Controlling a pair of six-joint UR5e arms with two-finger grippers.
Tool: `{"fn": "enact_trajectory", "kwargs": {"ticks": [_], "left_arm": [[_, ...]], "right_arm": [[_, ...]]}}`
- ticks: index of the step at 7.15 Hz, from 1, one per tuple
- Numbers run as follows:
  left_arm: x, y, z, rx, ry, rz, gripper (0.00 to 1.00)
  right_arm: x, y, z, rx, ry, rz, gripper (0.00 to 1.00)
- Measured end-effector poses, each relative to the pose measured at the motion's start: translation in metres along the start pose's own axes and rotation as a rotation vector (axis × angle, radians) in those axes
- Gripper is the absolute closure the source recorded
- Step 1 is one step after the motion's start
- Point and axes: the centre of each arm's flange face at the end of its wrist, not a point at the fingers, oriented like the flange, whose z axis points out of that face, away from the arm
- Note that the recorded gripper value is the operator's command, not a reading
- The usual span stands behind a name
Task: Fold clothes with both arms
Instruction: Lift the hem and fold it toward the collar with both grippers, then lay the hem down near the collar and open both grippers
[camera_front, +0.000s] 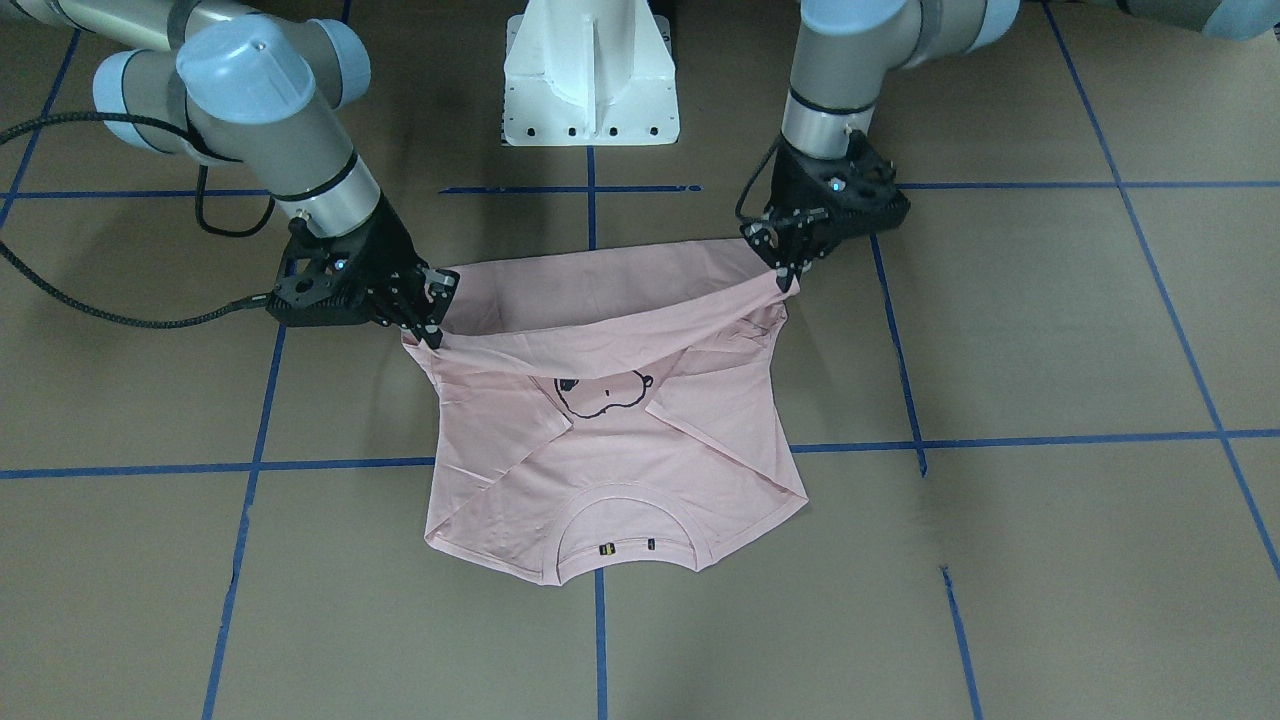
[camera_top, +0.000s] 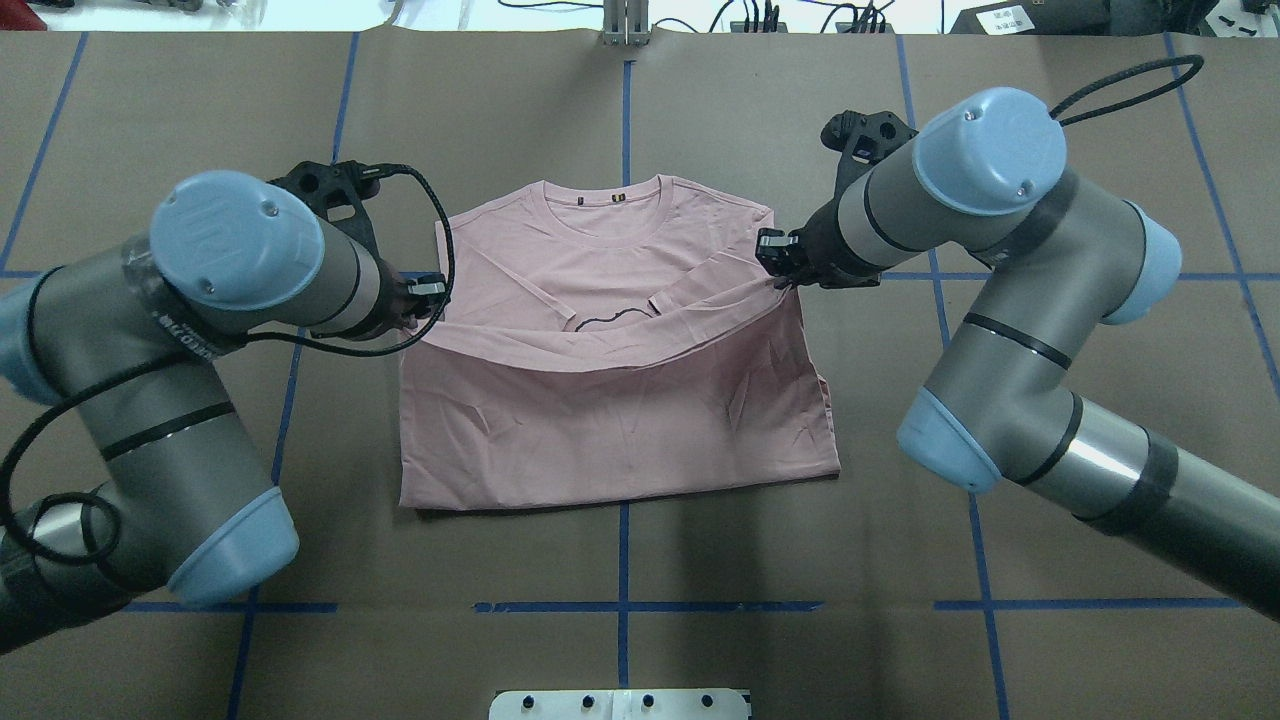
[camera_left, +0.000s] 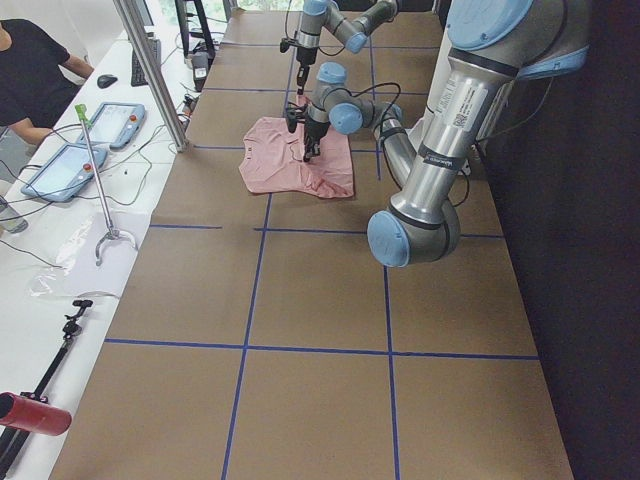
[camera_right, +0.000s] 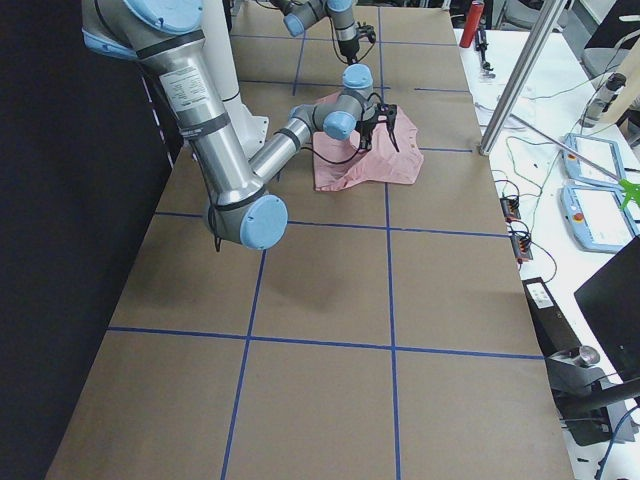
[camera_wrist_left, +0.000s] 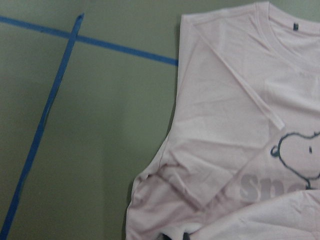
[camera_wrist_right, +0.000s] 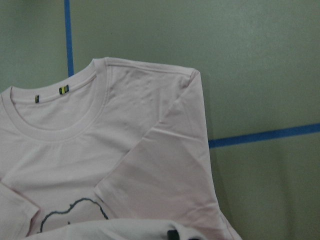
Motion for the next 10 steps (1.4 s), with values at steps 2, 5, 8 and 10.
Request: {"fn": "enact_trajectory", "kwargs": {"ticks": [2,5,8,10], "left_arm": [[-0.015,-0.045,0.057,0.041,0.002,-0.007,1.0],[-0.029,-0.066,0.087,0.058,-0.005,-0.019,1.0],[-0.032,-0.084,0.093,0.075,-0.011,-0.037,1.0],[-0.024,-0.092,0.099,0.08,-0.006,-0.046,1.0]], "right_arm": [[-0.021,-0.048,0.023,0.02,0.043,0.041,1.0],[-0.021,-0.104,0.063,0.037,0.082,0.084,1.0],[-0.001,-0.12,0.083,0.04,0.086,0.096,1.0],[-0.001,-0.121,0.083,0.04,0.085,0.097,1.0]]}}
